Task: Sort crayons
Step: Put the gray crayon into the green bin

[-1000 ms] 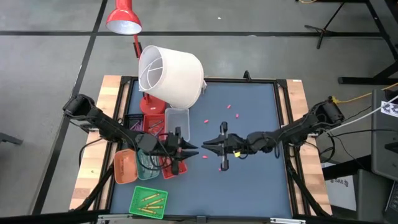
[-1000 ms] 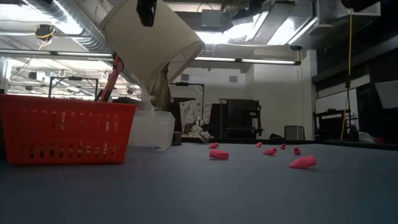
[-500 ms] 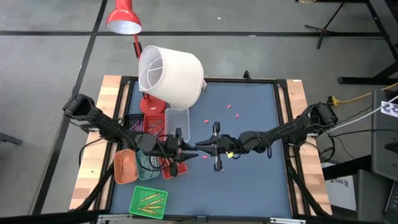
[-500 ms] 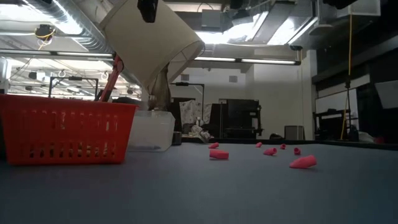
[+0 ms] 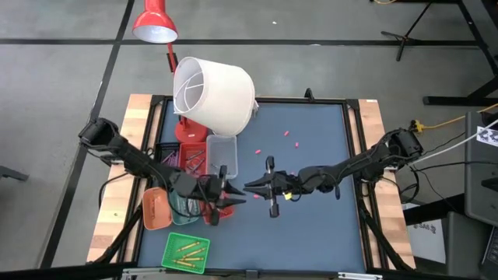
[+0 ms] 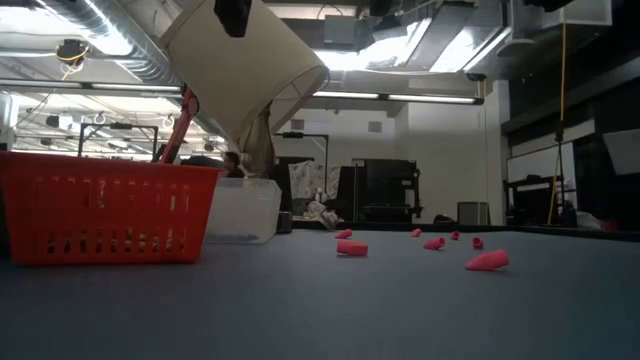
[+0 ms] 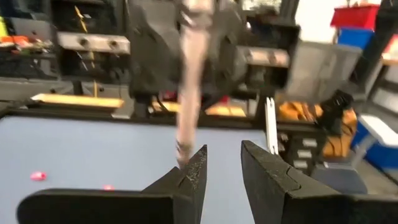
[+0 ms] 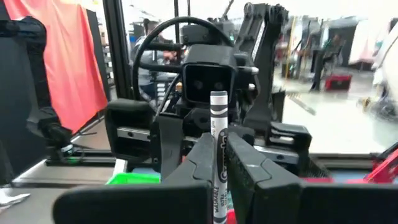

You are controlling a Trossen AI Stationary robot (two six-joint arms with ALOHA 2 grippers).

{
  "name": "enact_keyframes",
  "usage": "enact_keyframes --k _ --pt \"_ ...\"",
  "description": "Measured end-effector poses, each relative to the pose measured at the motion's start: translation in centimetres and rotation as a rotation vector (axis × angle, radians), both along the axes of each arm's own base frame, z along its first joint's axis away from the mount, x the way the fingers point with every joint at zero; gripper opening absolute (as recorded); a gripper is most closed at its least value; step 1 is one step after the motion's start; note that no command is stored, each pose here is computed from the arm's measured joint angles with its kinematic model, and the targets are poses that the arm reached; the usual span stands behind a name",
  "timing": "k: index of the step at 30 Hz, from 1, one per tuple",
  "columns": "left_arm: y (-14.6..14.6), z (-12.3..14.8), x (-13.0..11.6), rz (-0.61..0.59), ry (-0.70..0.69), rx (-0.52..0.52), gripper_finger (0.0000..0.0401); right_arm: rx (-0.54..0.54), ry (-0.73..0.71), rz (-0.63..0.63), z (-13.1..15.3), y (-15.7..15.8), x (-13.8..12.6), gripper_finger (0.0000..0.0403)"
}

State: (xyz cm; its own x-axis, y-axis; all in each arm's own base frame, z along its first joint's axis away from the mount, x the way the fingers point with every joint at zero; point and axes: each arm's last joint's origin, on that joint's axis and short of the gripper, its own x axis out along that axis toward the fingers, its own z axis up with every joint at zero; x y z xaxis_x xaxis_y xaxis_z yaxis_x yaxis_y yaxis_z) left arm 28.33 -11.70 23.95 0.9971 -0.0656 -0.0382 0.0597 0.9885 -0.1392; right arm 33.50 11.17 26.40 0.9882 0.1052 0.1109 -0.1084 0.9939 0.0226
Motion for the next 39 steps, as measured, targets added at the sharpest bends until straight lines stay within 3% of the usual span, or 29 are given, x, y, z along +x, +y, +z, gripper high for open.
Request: enact_keyframes --k 9,19,32,39 --pt "-1.3 -1.0 -0.7 -0.017 0.091 0.046 0.0085 0.077 0.075 0.071 -0.6 0.2 0.0 0.0019" --pt "-0.3 -0.3 -0.3 0.095 0.026 0.026 0.0085 0.082 0.072 0.079 -0.6 0.2 0.0 0.0019" --pt "1.3 0.3 0.5 0.076 -0.028 -0.003 0.0083 0.070 0.012 0.058 0.0 0.0 0.0 0.0019" --pt "1.2 0.3 0.5 0.063 -0.027 -0.003 0.0040 0.071 0.012 0.031 0.0 0.0 0.0 0.0019"
